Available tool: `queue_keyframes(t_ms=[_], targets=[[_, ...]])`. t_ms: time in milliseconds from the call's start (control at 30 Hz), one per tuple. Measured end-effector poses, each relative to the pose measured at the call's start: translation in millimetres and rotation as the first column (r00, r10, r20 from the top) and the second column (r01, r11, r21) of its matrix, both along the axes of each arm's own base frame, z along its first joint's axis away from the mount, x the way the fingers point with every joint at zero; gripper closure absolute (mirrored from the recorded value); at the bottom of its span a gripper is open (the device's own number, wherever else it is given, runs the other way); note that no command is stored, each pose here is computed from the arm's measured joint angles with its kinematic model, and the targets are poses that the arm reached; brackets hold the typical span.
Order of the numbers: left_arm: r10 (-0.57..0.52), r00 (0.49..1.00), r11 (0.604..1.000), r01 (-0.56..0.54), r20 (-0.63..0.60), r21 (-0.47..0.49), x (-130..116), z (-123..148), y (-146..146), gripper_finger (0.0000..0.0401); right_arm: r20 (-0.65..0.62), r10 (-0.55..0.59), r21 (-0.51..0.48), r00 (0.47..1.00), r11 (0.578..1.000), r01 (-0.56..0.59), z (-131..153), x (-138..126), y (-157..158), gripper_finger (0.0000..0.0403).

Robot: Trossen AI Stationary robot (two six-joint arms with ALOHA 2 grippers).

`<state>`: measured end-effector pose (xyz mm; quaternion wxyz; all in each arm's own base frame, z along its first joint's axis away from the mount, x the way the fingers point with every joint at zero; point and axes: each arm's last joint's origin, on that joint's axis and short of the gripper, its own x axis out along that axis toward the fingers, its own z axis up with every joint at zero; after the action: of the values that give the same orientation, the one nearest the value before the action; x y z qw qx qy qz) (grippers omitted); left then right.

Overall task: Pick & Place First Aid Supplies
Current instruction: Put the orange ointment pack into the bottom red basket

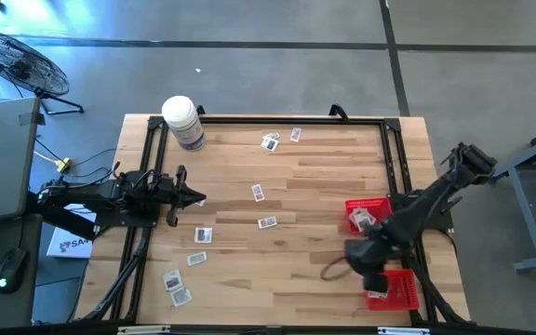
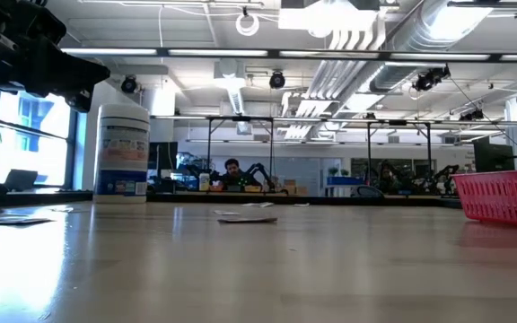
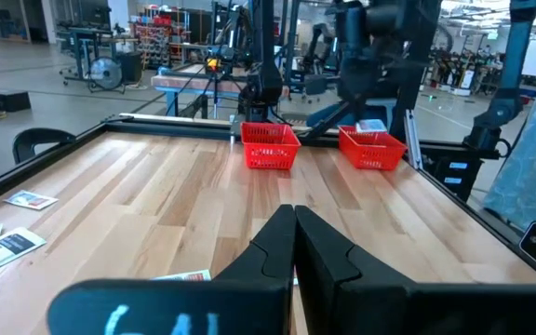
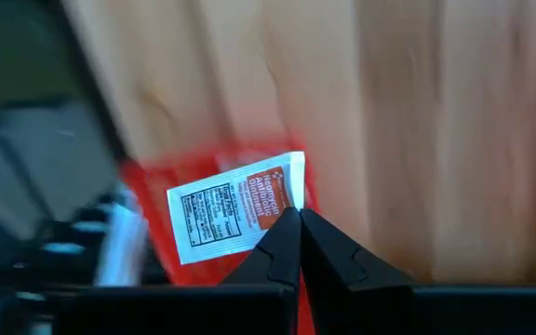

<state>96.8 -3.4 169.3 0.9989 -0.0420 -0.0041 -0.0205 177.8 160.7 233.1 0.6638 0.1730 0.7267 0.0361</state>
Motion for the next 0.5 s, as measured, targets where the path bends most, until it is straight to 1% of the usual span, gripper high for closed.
queue_keyframes(t_ms=[67,133,200,267,433,500], targets=[[0.0,1.0,1.0,0.0,0.0,0.0,0,0,0,0.0401,-0.044,-0.013,-0.069,0.999,0.998,0.009,-1,-14,6,0.0402],[0.0,1.0,1.0,0.0,0.0,0.0,0,0,0,0.0401,-0.028,-0.017,-0.107,0.999,0.994,0.014,-1,-22,13,0.0403],[0.0,1.0,1.0,0.0,0.0,0.0,0,0,0,0.0401,0.012,-0.012,-0.123,1.0,0.992,0.014,-1,-26,19,0.0403],[0.0,1.0,1.0,0.0,0.0,0.0,0,0,0,0.0401,0.025,-0.014,-0.129,1.0,0.992,0.017,-3,-29,24,0.0402],[0.0,1.0,1.0,0.0,0.0,0.0,0,0,0,0.0401,-0.005,-0.03,-0.148,1.0,0.989,0.029,-11,-34,35,0.0402],[0.0,1.0,1.0,0.0,0.0,0.0,0,0,0,0.0401,-0.03,-0.055,-0.16,0.998,0.986,0.049,-15,-35,39,0.0402]])
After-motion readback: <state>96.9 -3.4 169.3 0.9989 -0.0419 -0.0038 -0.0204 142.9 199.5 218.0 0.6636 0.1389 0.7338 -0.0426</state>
